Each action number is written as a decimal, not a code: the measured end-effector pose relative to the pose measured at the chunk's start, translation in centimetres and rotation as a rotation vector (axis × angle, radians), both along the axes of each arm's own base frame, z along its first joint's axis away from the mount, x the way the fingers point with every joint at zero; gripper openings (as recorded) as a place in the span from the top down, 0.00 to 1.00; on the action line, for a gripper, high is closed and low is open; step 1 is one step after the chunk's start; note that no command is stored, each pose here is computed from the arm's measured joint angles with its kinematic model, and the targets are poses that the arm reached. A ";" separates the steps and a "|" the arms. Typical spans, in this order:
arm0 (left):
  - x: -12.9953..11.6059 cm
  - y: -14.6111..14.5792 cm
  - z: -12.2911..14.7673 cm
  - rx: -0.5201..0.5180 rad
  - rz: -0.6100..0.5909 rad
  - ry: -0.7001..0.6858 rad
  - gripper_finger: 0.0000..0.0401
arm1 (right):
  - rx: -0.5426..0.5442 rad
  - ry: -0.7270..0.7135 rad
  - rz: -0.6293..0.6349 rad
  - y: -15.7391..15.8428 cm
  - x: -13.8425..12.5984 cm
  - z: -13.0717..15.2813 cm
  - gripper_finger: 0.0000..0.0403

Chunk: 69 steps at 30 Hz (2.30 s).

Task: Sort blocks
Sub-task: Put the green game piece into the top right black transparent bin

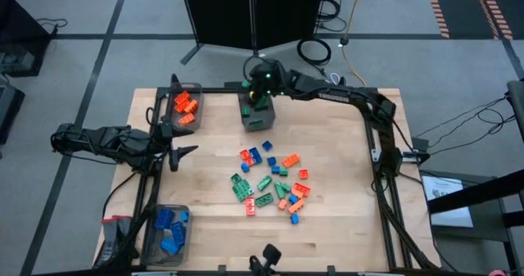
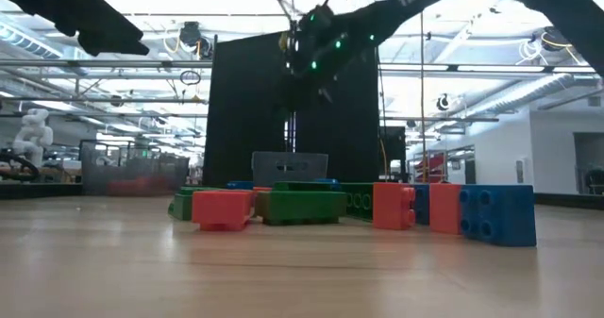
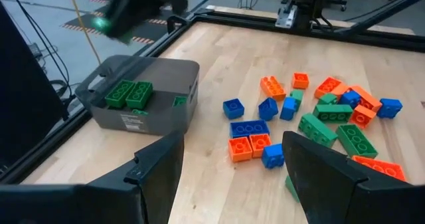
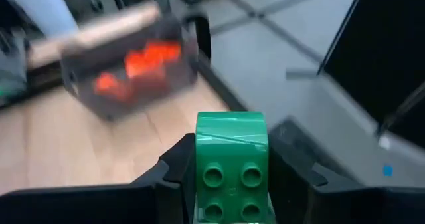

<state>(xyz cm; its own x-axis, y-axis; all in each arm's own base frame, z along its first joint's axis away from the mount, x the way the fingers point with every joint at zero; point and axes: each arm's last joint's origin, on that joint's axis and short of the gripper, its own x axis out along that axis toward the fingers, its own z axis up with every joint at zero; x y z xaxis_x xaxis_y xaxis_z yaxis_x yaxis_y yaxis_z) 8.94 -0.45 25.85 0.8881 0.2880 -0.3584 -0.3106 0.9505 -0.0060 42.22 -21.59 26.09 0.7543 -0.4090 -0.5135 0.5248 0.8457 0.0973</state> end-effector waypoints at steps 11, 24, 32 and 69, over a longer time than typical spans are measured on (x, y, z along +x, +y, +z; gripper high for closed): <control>0.1 0.0 -0.2 0.001 0.000 0.001 0.36 | 0.073 0.072 -0.034 -0.5 0.0 -2.2 0.62; 0.1 0.0 -0.2 0.001 0.000 0.001 0.36 | 0.207 0.128 0.099 1.2 -0.8 -1.3 0.31; 0.1 0.0 -0.2 0.001 0.000 0.002 0.36 | 0.375 0.235 0.579 12.9 -0.4 1.6 0.35; 0.0 0.0 -0.3 -0.020 0.009 0.004 0.36 | -0.112 0.788 0.781 25.6 2.2 -9.4 0.82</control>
<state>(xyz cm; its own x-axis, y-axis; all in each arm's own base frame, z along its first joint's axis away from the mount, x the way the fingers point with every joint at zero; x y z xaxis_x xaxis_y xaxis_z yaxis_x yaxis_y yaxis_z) 8.95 -0.45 25.59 0.8839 0.2885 -0.3680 -0.3193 0.9474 -0.0241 44.38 4.01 16.64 0.3038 -0.0385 -0.9520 -0.2732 0.9537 -0.1258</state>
